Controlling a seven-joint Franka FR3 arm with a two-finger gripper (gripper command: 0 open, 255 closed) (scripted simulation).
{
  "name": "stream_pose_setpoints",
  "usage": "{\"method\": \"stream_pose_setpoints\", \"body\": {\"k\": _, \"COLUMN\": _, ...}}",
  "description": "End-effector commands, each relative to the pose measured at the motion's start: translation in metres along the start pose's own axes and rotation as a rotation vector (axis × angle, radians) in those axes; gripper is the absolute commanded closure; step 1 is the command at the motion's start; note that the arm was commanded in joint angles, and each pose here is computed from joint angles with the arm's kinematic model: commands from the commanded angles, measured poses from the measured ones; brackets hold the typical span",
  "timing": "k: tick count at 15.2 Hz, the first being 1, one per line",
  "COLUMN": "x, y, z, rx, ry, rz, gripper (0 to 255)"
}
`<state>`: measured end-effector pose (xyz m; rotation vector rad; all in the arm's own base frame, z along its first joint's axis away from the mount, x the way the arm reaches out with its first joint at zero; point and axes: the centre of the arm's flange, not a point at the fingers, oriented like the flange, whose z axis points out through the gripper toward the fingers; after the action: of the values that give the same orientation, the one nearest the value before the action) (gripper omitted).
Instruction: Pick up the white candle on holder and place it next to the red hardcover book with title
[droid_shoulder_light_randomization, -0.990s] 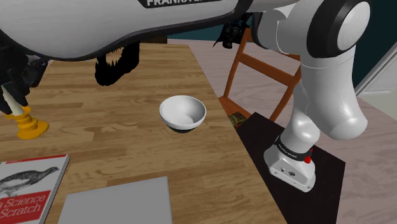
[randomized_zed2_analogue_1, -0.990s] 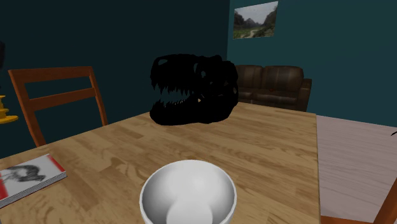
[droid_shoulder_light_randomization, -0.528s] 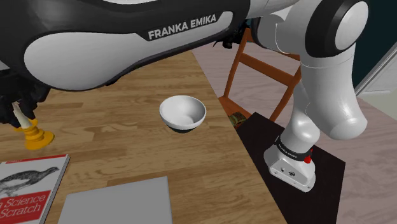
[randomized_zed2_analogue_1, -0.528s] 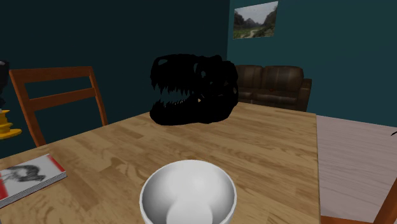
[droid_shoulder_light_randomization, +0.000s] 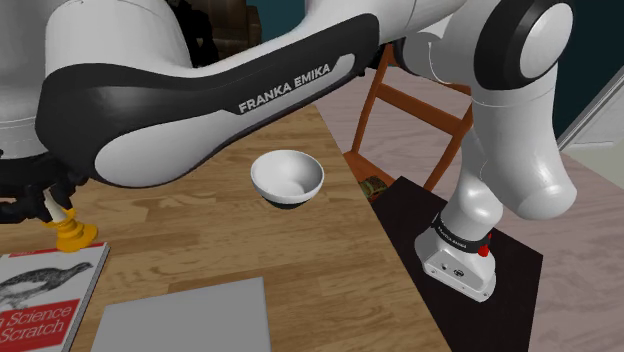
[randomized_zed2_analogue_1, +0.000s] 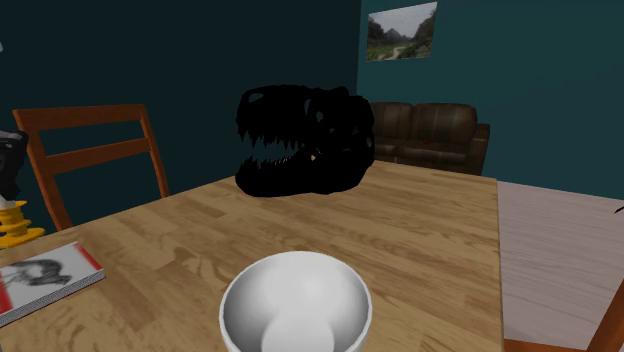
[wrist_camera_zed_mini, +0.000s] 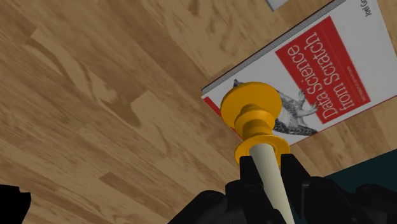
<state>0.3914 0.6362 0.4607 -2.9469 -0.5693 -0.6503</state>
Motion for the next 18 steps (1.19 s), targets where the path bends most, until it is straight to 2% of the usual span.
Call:
{"method": "stream_pose_setpoints", "body": {"k": 1, "x": -0.005, "y": 0.000, "z": 0.010, "rx": 0.000, "ry": 0.000, "rz": 0.000, "gripper": 255}}
{"method": "stream_pose_setpoints", "body": {"k": 18, "x": -0.042, "y": -0.001, "z": 0.091, "rx": 0.000, "ry": 0.000, "rz": 0.000, "gripper": 255}}
